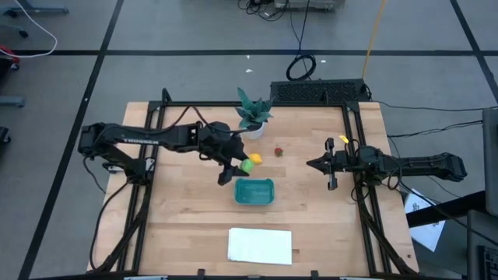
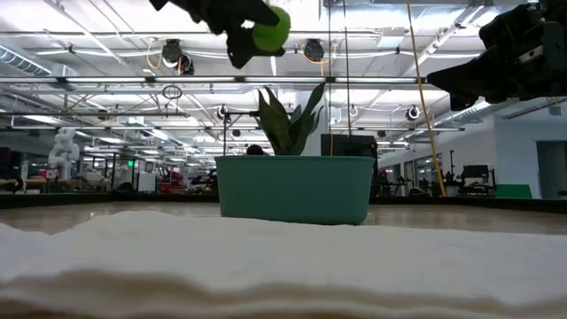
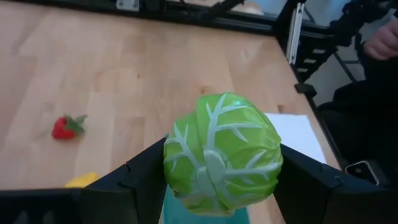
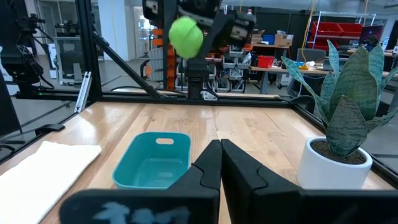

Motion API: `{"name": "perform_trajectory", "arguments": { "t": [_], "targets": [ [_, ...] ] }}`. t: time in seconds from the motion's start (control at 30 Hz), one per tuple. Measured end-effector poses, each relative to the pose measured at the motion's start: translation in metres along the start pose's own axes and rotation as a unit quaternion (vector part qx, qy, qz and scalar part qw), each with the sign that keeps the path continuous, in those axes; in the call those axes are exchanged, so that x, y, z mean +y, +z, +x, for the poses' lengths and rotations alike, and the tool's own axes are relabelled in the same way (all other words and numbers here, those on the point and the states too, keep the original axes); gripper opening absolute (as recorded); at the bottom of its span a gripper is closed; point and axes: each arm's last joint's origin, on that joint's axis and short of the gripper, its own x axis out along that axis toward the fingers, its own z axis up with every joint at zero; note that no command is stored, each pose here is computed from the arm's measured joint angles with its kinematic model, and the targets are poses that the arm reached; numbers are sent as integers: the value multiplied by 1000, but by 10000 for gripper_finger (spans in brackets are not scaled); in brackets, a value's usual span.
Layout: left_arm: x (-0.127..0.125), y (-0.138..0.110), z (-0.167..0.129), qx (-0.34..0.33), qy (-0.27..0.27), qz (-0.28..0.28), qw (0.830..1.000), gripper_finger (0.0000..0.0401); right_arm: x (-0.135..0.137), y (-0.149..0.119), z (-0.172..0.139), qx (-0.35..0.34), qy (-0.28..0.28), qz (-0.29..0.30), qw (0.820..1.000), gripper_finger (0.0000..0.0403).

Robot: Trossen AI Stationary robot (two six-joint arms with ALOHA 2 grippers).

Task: Pick and placing Produce into tupperware
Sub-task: Put the green cabbage into the green bin

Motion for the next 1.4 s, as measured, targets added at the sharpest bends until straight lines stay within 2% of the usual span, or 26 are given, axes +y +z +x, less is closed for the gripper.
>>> {"name": "perform_trajectory", "arguments": {
  "t": [0.23,0.53,0.6,0.8,1.0,1.4],
  "targets": [
    [8,21,0,2,19,5,1000,243,0,0,0,0,0,0,1000,0],
    [27,34,30,91,18,0,996,243,0,-1,1,7,0,0,1000,0],
    [31,30,40,131,16,-6,991,243,0,-2,1,10,0,0,1000,0],
    [38,27,58,196,8,1,980,243,0,-2,2,12,0,1,1000,0],
    [45,7,74,266,-9,21,964,243,0,-3,2,13,0,0,1000,0],
    [31,-11,104,305,-14,72,949,243,0,-3,2,14,0,0,1000,0]
  ]
}}
